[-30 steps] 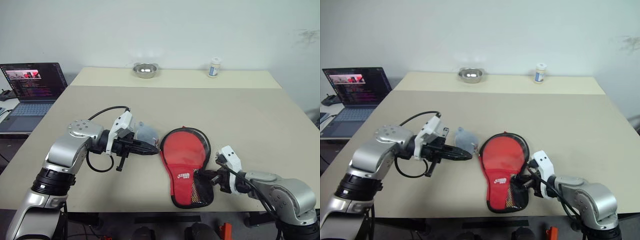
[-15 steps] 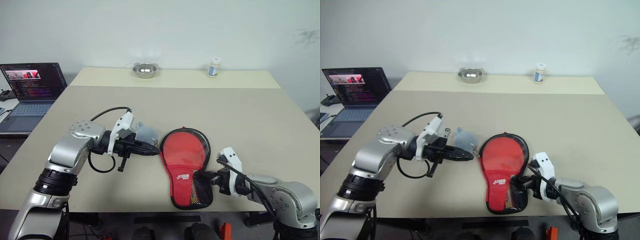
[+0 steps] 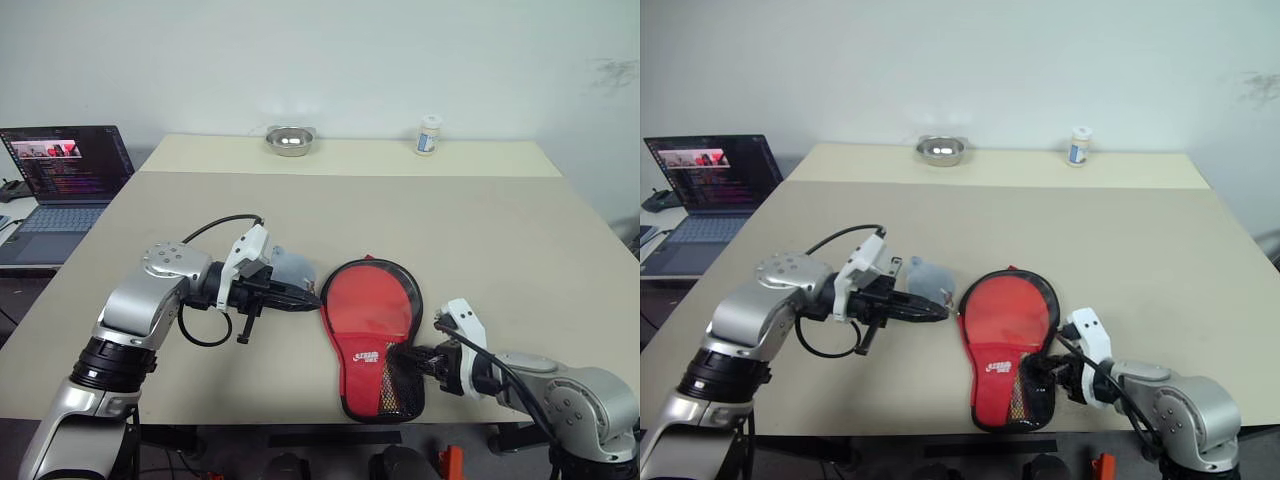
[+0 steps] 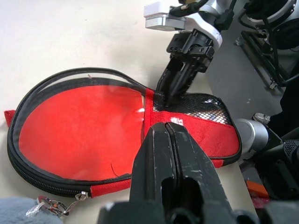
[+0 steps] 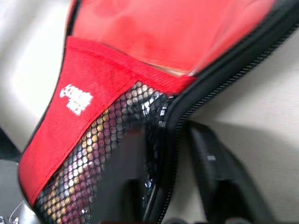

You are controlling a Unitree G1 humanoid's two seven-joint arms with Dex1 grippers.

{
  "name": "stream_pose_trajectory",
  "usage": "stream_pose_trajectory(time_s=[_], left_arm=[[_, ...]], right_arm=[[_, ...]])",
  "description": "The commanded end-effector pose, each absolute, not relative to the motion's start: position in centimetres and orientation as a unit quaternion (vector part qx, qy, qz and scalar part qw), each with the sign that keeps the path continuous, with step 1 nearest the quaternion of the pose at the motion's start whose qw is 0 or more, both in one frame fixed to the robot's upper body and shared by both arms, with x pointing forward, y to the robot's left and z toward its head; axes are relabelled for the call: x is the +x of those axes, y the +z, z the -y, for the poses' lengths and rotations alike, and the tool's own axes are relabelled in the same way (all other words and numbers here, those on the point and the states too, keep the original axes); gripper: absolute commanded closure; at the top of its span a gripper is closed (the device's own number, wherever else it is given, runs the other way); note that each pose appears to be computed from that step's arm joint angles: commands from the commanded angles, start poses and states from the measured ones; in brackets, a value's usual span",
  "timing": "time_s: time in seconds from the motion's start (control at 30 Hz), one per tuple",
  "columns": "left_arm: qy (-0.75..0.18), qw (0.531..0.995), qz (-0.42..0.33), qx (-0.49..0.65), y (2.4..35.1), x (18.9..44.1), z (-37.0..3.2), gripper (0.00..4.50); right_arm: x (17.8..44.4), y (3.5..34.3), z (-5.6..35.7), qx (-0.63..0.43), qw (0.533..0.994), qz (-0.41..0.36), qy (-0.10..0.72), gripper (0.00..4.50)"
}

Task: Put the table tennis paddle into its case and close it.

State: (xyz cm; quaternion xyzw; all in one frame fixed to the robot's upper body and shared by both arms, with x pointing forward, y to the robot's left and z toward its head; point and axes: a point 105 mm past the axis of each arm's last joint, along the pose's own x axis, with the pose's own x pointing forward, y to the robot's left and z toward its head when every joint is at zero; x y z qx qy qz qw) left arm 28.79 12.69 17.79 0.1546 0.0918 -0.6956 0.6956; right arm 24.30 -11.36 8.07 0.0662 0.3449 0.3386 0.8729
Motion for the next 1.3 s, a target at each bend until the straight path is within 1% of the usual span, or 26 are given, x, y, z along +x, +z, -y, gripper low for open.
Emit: stream_pose_trajectory(time_s=[0.03, 0.2, 0.23, 0.33, 0.4, 0.53, 0.57, 0.67, 0.77, 0.87, 1.07, 1.13, 1.2, 1.3], left_arm=[[-0.694, 0.697, -0.078, 0.163, 18.3, 28.9, -12.6, 4.5], [-0.685, 0.705, -0.073, 0.166, 18.5, 29.2, -12.8, 4.5], [-0.684, 0.707, -0.071, 0.166, 18.5, 29.3, -12.8, 4.5], [-0.674, 0.716, -0.063, 0.169, 18.6, 29.6, -13.0, 4.5], [-0.67, 0.721, -0.057, 0.17, 18.7, 29.8, -13.0, 4.5], [-0.64, 0.749, -0.036, 0.168, 20.0, 30.7, -13.2, 4.5], [-0.629, 0.758, -0.035, 0.171, 20.3, 31.0, -13.5, 4.5], [-0.607, 0.774, -0.038, 0.178, 20.8, 31.5, -14.4, 4.5], [-0.585, 0.79, -0.047, 0.175, 21.3, 31.8, -15.5, 3.91], [-0.566, 0.805, -0.05, 0.171, 21.6, 32.0, -16.4, 3.01], [-0.517, 0.836, -0.052, 0.178, 21.6, 32.8, -18.3, 0.92], [-0.504, 0.843, -0.071, 0.173, 21.0, 33.0, -19.0, 0.21], [-0.49, 0.851, -0.086, 0.17, 20.4, 33.4, -19.7, 0.21], [-0.477, 0.858, -0.103, 0.16, 19.5, 34.5, -20.3, 0.21]], right_arm=[[24.4, 9.0, 12.0, 0.04, 0.88, -0.327, 0.341, 1.86], [24.9, 11.8, 12.9, 0.009, 0.88, -0.294, 0.374, 0.2], [25.0, 12.0, 13.0, 0.005, 0.88, -0.291, 0.375, 0.04], [26.6, 14.2, 13.6, 0.003, 0.891, -0.252, 0.377, 0.04], [27.3, 14.8, 13.7, 0.002, 0.896, -0.238, 0.375, 0.04], [28.5, 16.9, 9.3, -0.013, 0.883, -0.132, 0.449, 0.04], [28.8, 16.8, 8.0, -0.02, 0.879, -0.115, 0.462, 0.04], [29.8, 16.1, 5.9, -0.052, 0.873, -0.089, 0.477, 0.04], [30.7, 14.9, 4.9, -0.076, 0.867, -0.083, 0.486, 0.0], [31.2, 14.3, 4.2, -0.078, 0.86, -0.082, 0.497, 0.0], [31.8, 12.2, 4.2, -0.1, 0.849, -0.102, 0.508, 0.0], [32.0, 10.9, 4.6, -0.12, 0.851, -0.116, 0.499, 0.0], [32.1, 10.0, 4.8, -0.13, 0.852, -0.125, 0.492, 0.0], [32.0, 9.5, 4.8, -0.133, 0.851, -0.13, 0.491, 0.0]])
